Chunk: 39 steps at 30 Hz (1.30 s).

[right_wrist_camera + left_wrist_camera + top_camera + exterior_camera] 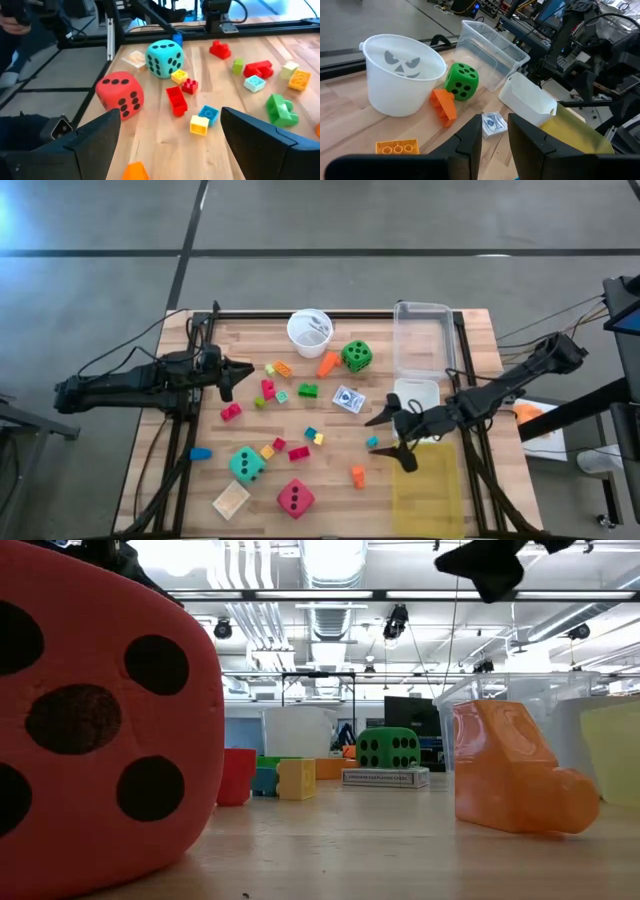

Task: Pick & Place Toys
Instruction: Put the blue deck of cards into the white bin

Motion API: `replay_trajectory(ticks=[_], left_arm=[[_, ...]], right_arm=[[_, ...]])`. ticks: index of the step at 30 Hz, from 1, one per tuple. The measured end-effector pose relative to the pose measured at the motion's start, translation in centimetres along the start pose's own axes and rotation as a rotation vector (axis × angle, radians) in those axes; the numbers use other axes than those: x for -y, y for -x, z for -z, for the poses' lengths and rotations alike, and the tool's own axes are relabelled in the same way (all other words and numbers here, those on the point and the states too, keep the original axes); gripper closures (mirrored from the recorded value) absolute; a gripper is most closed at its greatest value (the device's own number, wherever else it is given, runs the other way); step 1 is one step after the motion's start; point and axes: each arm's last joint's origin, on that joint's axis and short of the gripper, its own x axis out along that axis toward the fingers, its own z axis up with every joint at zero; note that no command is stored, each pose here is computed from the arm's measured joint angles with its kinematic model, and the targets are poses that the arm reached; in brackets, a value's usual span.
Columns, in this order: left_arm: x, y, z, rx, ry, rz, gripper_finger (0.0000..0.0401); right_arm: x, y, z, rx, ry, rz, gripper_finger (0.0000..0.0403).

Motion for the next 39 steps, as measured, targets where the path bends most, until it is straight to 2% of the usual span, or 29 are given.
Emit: replay_trajectory(ticks=[4,8,11,14,20,23,30,39], left_arm=[[0.0,0.0,0.0,0.000,0.000,0.000,0.0300],[0.0,0.0,0.0,0.000,0.000,0.000,0.0300],[0.0,0.0,0.0,-0.001,0.000,0.000,0.0300],[0.0,0.0,0.0,-0.003,0.000,-0.001,0.0300],[0.0,0.0,0.1,-0.009,-0.002,-0.004,0.0300],[-0.1,0.0,0.3,-0.026,-0.006,-0.014,0.0300],[-0.4,0.0,0.6,-0.066,-0.016,-0.036,0.0300],[-0.5,0.0,0.8,-0.080,-0.042,-0.046,0.0300]], right_arm=[[-0.8,-1.4,-1.2,-0.003,0.010,-0.003,0.0065],[-1.3,-2.8,-2.0,-0.027,0.104,0.034,0.0065],[-0.8,-4.0,-2.3,-0.078,0.125,0.211,0.0065],[0.6,-5.5,-2.5,-0.168,0.079,0.395,0.0065],[4.5,-8.8,-3.1,-0.403,-0.068,0.559,0.0065],[6.3,-10.2,-3.2,-0.511,-0.080,0.582,0.0065],[10.8,-12.7,-2.4,-0.712,-0.189,0.513,0.0065],[14.5,-13.1,0.2,-0.848,-0.209,0.539,0.0065]])
